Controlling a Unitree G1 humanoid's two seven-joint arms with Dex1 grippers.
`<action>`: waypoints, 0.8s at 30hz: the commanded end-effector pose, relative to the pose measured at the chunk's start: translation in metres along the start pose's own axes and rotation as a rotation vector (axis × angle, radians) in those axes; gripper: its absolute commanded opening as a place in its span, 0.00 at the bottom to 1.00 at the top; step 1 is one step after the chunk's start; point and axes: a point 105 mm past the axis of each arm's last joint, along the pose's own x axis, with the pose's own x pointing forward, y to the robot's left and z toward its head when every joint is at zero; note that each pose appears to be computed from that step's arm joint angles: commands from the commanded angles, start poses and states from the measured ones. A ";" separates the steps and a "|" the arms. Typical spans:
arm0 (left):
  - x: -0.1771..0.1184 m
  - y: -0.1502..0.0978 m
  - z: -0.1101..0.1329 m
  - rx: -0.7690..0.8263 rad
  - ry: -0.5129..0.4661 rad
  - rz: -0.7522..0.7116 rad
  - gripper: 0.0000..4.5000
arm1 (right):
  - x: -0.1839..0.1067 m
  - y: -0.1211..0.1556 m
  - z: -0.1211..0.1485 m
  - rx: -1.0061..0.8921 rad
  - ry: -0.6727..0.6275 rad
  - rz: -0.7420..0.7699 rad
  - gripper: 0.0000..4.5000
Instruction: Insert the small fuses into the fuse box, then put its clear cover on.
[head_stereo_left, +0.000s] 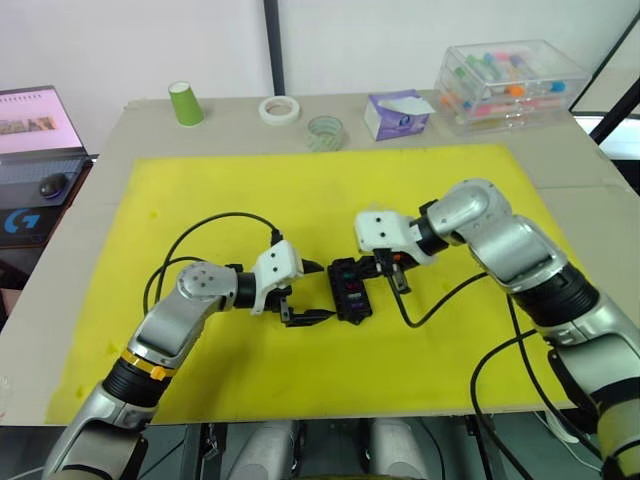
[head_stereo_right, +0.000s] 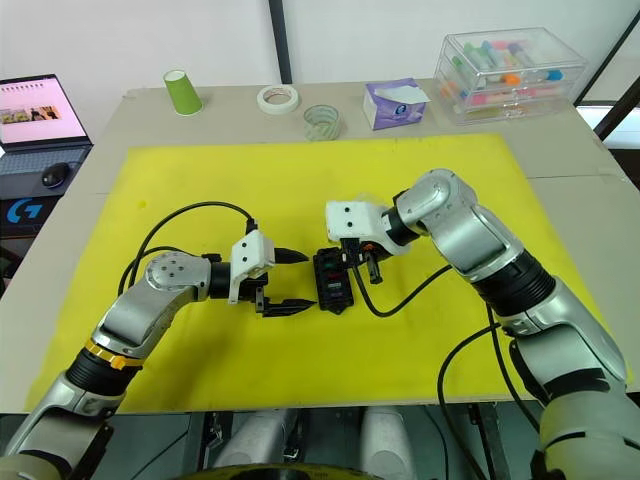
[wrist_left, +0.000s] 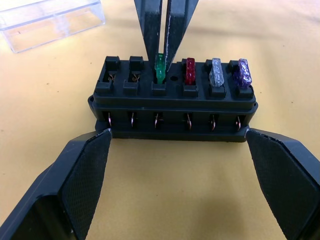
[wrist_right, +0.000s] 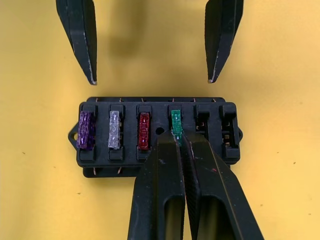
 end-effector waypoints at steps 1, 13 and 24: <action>0.000 0.000 0.009 0.045 -0.026 0.006 0.99 | 0.012 0.007 -0.013 0.020 0.050 0.036 0.00; 0.001 0.000 0.010 0.049 -0.028 0.011 0.99 | 0.013 0.006 -0.007 0.011 0.058 0.045 0.00; 0.002 0.000 0.009 0.057 -0.028 0.014 0.99 | 0.024 0.013 -0.021 0.025 0.113 0.059 0.00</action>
